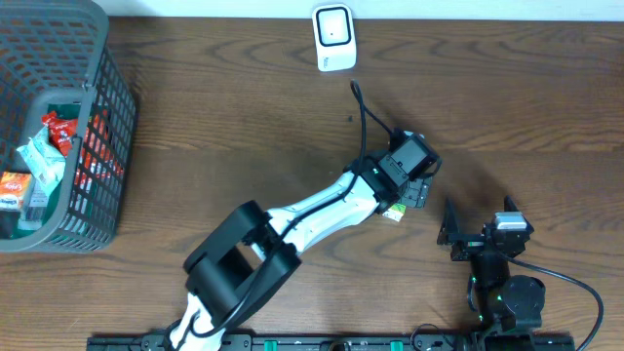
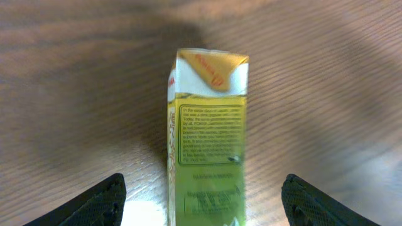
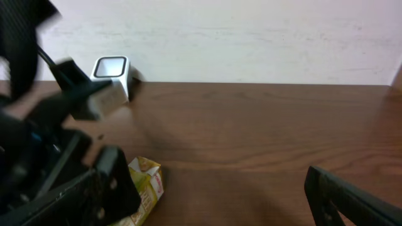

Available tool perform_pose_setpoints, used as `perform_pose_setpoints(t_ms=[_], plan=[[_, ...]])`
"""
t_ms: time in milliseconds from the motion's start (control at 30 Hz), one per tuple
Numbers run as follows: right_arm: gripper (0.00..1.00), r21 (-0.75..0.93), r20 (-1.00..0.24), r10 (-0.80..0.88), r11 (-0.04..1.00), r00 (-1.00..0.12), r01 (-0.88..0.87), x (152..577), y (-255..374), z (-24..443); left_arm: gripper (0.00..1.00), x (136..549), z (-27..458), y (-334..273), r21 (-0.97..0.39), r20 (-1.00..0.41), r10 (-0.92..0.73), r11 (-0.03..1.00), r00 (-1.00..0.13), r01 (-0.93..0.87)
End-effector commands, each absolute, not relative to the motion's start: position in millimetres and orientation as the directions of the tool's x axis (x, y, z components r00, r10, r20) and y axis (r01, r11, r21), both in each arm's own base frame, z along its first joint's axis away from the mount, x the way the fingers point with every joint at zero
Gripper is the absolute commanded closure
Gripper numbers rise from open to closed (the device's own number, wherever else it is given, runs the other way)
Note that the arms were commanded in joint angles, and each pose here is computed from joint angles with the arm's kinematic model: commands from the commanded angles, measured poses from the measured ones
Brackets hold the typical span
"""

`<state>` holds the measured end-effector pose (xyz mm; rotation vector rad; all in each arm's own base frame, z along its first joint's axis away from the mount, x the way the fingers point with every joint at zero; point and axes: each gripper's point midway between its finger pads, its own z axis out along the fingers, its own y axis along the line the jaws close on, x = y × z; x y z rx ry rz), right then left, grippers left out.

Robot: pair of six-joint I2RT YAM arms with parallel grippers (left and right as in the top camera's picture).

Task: Scan the item barcode
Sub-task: 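Carry the carton to the table centre and release it upright, then return the left gripper to the basket and grasp the mint-green wipes pack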

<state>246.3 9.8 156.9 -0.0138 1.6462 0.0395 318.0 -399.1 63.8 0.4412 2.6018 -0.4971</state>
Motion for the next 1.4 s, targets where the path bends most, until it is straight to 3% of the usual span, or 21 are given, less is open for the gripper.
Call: perform_pose_setpoints(t_ms=[0, 200, 367, 667, 833, 1033, 1200, 1367], plan=[[0.01, 0.02, -0.997, 0.018, 0.999, -0.075, -0.029, 246, 9, 157, 0.2, 336, 136, -391, -0.311, -0.581, 0.143, 0.871, -0.801, 0.381], [0.01, 0.02, -0.997, 0.018, 0.999, -0.075, -0.029, 246, 9, 157, 0.2, 366, 211, -326, -0.324, -0.631, 0.014, 0.904, -0.776, 0.28], [0.01, 0.02, -0.997, 0.018, 0.999, -0.075, -0.029, 246, 9, 157, 0.2, 399, 278, -202, -0.342, -0.675, -0.203, 0.938, -0.709, 0.058], [0.01, 0.02, -0.997, 0.018, 0.999, -0.075, -0.029, 246, 9, 157, 0.2, 385, 351, 31, -0.393, -0.739, -0.537, 0.834, -0.406, -0.387], [0.01, 0.02, -0.997, 0.018, 0.999, -0.075, -0.029, 246, 9, 157, 0.2, 360, 339, 130, -0.374, -0.717, -0.635, 0.698, -0.288, -0.61], [0.01, 0.02, -0.997, 0.018, 0.999, -0.075, -0.029, 246, 9, 157, 0.2, 340, 292, 212, -0.317, -0.642, -0.731, 0.528, -0.231, -0.788], [0.01, 0.02, -0.997, 0.018, 0.999, -0.075, -0.029, 246, 9, 157, 0.2, 338, 234, 249, -0.248, -0.549, -0.798, 0.44, -0.249, -0.863], [0.01, 0.02, -0.997, 0.018, 0.999, -0.075, -0.029, 246, 9, 157, 0.24, 349, 183, 265, -0.157, -0.491, -0.796, 0.48, -0.354, -0.863]])
